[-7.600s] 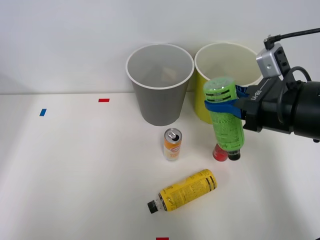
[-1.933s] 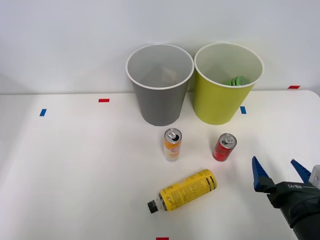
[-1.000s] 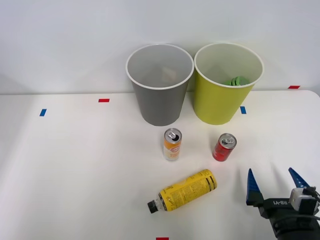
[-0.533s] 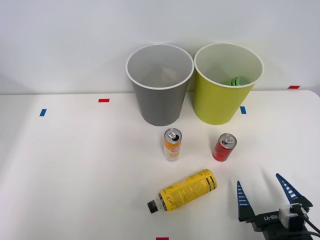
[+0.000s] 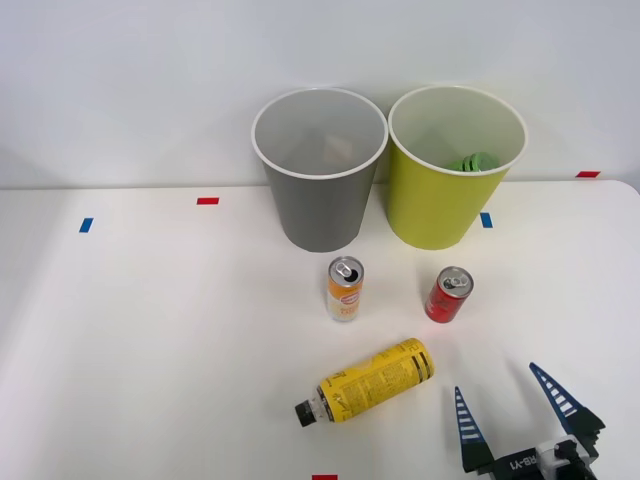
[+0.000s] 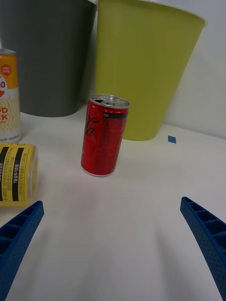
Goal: Put cans in the gray bin, plastic bottles in the light green bin
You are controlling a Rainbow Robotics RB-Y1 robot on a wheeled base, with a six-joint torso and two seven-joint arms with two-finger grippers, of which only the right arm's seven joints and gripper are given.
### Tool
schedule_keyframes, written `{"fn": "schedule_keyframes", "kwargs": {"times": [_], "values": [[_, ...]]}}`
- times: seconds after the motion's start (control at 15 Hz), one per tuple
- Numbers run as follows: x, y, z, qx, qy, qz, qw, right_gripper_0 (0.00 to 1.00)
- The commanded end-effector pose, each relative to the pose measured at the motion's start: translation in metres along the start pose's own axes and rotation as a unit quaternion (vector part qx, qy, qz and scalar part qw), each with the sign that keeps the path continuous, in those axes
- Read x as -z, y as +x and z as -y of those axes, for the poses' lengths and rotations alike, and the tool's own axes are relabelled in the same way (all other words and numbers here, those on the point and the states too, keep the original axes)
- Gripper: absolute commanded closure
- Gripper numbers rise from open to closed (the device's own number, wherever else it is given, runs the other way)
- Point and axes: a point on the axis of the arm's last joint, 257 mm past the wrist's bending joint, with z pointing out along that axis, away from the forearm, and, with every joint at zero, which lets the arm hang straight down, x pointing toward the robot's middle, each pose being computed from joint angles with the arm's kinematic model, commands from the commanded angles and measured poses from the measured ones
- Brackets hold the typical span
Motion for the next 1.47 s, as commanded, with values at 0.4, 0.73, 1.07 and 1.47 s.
{"fn": "schedule_keyframes", "kwargs": {"times": [0.4,0.73,1.07,1.47], "values": [[0.022,0.005,-0.011,-0.044,0.013,-0.001,0.999,0.0],[0.034,0.009,-0.001,-0.053,0.03,-0.007,0.998,0.0],[0.038,0.01,0.001,-0.051,0.032,-0.008,0.998,0.0],[0.038,0.009,0.002,-0.048,0.033,-0.008,0.998,0.0]]}}
